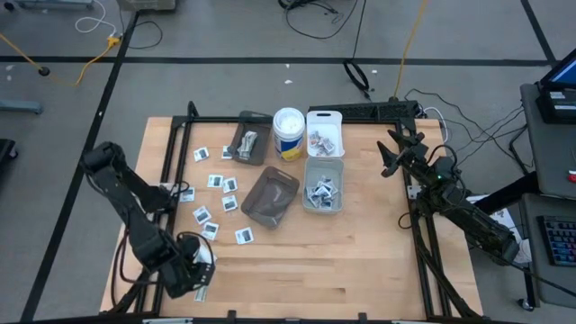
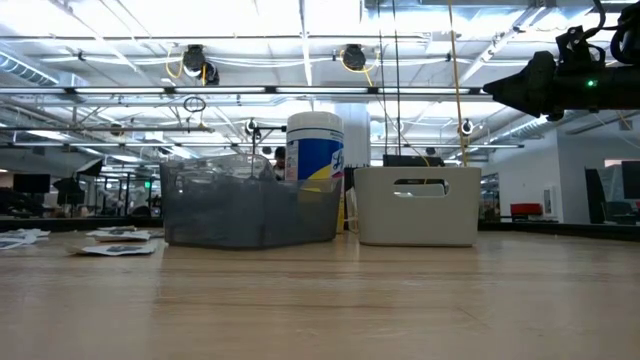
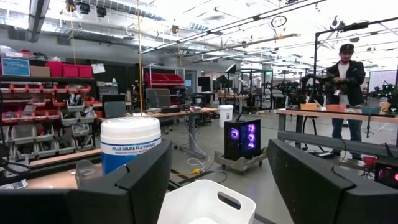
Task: Pick & Place First Aid Supplies
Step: Put the bandage pack into the top black bin, then put the bottom bandage pack into the top black bin
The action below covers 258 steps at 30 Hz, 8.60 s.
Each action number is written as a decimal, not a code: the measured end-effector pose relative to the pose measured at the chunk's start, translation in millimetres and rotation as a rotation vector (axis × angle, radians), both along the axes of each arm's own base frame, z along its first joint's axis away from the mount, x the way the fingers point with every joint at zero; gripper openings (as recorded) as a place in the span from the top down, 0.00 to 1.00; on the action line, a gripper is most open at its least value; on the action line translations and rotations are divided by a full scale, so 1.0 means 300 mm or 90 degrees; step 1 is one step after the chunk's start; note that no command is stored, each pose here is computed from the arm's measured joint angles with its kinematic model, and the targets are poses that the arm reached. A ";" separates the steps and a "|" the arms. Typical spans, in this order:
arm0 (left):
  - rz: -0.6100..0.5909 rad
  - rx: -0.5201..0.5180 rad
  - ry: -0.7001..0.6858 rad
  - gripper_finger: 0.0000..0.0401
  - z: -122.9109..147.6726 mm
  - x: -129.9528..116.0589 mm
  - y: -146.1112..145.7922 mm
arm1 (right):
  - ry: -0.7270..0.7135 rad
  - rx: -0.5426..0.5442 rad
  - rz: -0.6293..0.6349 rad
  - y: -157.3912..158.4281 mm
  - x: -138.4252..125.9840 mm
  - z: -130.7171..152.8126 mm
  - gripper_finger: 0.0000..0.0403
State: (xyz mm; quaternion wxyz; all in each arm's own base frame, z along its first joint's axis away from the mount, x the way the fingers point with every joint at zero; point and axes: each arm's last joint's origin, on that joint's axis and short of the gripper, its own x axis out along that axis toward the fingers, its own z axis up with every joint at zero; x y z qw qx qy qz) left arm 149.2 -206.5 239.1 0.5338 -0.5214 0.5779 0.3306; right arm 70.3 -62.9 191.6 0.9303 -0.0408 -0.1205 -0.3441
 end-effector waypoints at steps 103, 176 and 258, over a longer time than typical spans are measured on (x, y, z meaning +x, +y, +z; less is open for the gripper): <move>-0.194 0.008 -0.026 1.00 0.068 0.206 0.630 | 0.000 0.000 0.000 0.000 0.000 0.000 0.35; -0.139 0.025 0.014 0.96 -0.142 0.402 1.682 | 0.000 0.000 0.000 0.000 0.000 0.000 0.35; -0.139 0.083 -0.020 0.32 0.040 0.271 0.943 | 0.000 0.000 0.000 0.000 0.000 0.000 0.35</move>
